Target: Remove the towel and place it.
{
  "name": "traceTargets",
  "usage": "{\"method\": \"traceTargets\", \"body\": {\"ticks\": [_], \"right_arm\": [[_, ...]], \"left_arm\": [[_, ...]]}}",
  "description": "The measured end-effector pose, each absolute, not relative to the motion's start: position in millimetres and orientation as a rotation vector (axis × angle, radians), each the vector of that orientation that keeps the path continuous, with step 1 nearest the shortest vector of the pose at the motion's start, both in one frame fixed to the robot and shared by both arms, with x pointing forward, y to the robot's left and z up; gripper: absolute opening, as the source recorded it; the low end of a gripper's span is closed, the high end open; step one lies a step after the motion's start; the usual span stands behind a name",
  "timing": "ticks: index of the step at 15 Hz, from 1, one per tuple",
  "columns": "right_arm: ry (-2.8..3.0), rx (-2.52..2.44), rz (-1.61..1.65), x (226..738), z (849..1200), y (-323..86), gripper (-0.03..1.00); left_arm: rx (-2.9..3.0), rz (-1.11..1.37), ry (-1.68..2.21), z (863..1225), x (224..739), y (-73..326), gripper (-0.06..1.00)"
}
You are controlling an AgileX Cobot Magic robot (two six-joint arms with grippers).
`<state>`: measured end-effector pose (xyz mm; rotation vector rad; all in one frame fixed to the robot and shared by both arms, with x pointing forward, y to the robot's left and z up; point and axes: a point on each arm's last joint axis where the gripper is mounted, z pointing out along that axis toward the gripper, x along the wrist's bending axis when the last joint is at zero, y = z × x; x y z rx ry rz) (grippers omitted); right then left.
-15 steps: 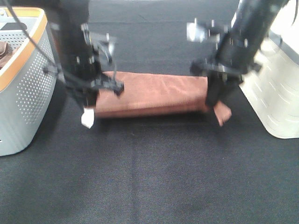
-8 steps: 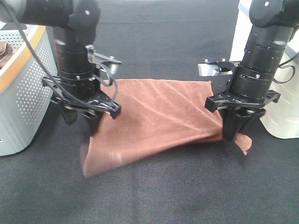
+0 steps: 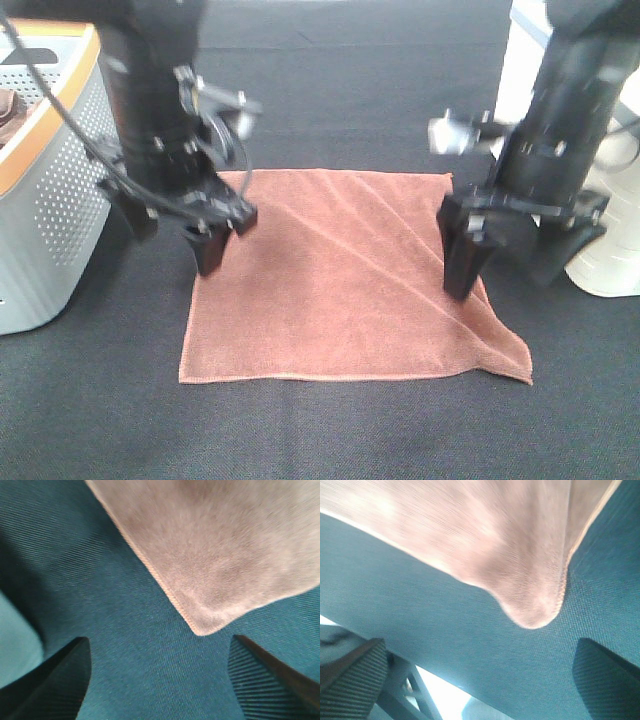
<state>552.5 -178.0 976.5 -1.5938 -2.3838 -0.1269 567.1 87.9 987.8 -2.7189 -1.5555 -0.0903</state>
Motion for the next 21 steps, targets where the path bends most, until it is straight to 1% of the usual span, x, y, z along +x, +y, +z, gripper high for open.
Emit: {"method": "traceTargets", "body": {"ticks": [1,3,6,8,9,10,11,12,13,15,16,18,19,20,21], "right_arm": [[-2.403,-1.603,-0.2,547.8,994.8,-178.3,0.95],[-2.439,-1.617,-0.376,533.4,1036.0,-179.7,0.95],[-2.534,-1.621,-0.662,495.2,1103.3,-190.2,0.95],[-2.574,-1.622,-0.748,466.2,1120.9,-199.8,0.95],[-2.595,-1.625,-0.756,447.5,1121.6,-206.7,0.95],[-2.617,-1.63,-0.754,428.6,1119.2,-214.1,0.95],[-2.617,-1.63,-0.754,428.6,1119.2,-214.1,0.95],[-2.639,-1.636,-0.732,410.6,1111.9,-221.5,0.95],[-2.656,-1.647,-0.691,381.7,1095.0,-232.7,0.95],[-2.688,-1.686,-0.723,348.8,1076.6,-245.9,0.95],[-2.725,-1.705,-0.763,328.4,1061.7,-254.6,0.95],[-2.79,-1.726,-0.853,300.8,1043.1,-266.5,0.95],[-2.79,-1.726,-0.853,300.8,1043.1,-266.5,0.95],[-2.812,-1.741,-0.957,295.4,1044.5,-268.9,0.95],[-2.832,-1.75,-1.062,289.9,1048.7,-271.2,0.95]], "left_arm": [[-2.745,-0.116,-1.572,1001.5,564.3,89.7,0.73],[-2.823,-0.208,-1.628,1045.6,552.3,98.2,0.73],[-2.949,-0.381,-1.776,1123.6,517.6,121.4,0.73],[-3.003,-0.459,-1.848,1155.4,495.5,136.0,0.73],[-3.012,-0.474,-1.883,1163.4,481.3,145.2,0.73],[-3.008,-0.475,-1.898,1164.0,467.2,154.7,0.73],[-3.008,-0.475,-1.898,1164.0,467.2,154.7,0.73],[-2.993,-0.458,-1.9,1157.4,452.3,164.6,0.73],[-2.937,-0.404,-1.915,1136.7,427.0,181.6,0.73],[-2.824,-0.308,-1.936,1096.2,392.2,204.9,0.73],[-2.776,-0.272,-1.945,1070.1,364.3,223.6,0.73],[-2.806,-0.302,-1.978,1036.1,328.5,247.3,0.73],[-2.806,-0.302,-1.978,1036.1,328.5,247.3,0.73],[-2.851,-0.34,-2.006,1027.8,318.1,253.8,0.73],[-2.91,-0.389,-2.016,1029.2,311.0,258.2,0.73]]}}
